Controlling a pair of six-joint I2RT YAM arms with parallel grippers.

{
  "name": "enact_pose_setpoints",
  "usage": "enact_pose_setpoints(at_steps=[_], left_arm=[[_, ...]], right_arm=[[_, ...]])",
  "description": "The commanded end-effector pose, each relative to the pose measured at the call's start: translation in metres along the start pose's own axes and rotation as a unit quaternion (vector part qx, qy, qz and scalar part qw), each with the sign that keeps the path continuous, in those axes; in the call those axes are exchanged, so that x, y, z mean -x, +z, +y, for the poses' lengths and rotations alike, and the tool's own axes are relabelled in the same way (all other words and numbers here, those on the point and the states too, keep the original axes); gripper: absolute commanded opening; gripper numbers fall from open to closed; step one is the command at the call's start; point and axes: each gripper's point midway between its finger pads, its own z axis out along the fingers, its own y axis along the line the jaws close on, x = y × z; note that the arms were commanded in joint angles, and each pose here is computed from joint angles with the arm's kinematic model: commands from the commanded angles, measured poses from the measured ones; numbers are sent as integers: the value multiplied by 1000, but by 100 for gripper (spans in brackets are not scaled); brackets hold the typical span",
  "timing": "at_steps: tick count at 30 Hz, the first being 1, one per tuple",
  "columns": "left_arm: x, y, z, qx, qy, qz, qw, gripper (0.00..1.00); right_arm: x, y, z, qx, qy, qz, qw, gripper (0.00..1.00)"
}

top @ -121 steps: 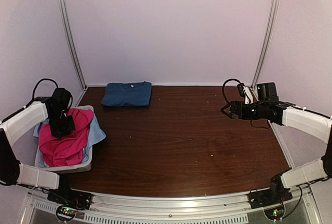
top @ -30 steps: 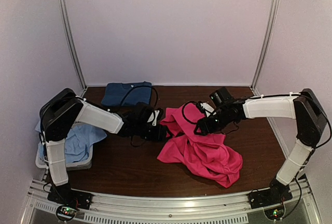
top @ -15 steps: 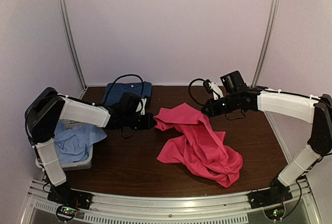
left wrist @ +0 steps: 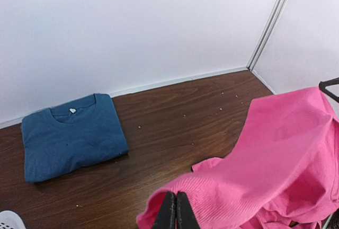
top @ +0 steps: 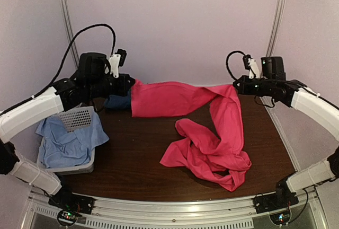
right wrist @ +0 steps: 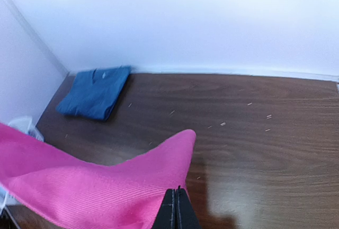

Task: Fold and stack the mixed laundry pile
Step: Flatten out the crumpled trousers at the center of the board.

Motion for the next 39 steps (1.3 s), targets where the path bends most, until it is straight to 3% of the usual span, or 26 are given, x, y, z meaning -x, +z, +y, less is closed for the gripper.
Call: enact_pose_setpoints(at_steps=[1, 8, 13, 14, 17, 21, 26, 32, 34, 37, 39], left_arm=[[27, -22, -1, -1, 48, -16, 999, 0], [18, 24, -69, -158, 62, -5, 985, 0], [-41, 103, -66, -142, 43, 75, 986, 67], [-55, 113, -67, -149, 40, 86, 984, 76], [-102, 147, -71, -163, 47, 135, 976, 83], [-154, 188, -78, -175, 40, 185, 966, 84], [-184, 220, -110, -224, 34, 188, 956, 83], [-228, 199, -151, -284, 47, 230, 930, 76], [-241, 178, -165, -316, 52, 237, 917, 69], [-256, 136, -185, -364, 63, 238, 898, 48], [-272, 103, -194, -373, 117, 240, 888, 37]], right_arm=[[18, -32, -53, -74, 33, -53, 995, 0], [1, -58, -114, -180, 77, -60, 979, 0], [-15, -106, -176, -296, 130, -91, 942, 0], [-17, -119, -186, -320, 137, -101, 932, 0], [-29, -132, -199, -341, 154, -108, 921, 0], [-43, -130, -203, -347, 164, -99, 918, 0], [-39, -116, -189, -291, 163, -103, 937, 0], [-31, -111, -187, -279, 155, -96, 943, 0], [-31, -104, -187, -271, 154, -91, 946, 0], [-30, -94, -186, -255, 155, -85, 951, 0], [-27, -94, -188, -259, 155, -87, 949, 0]])
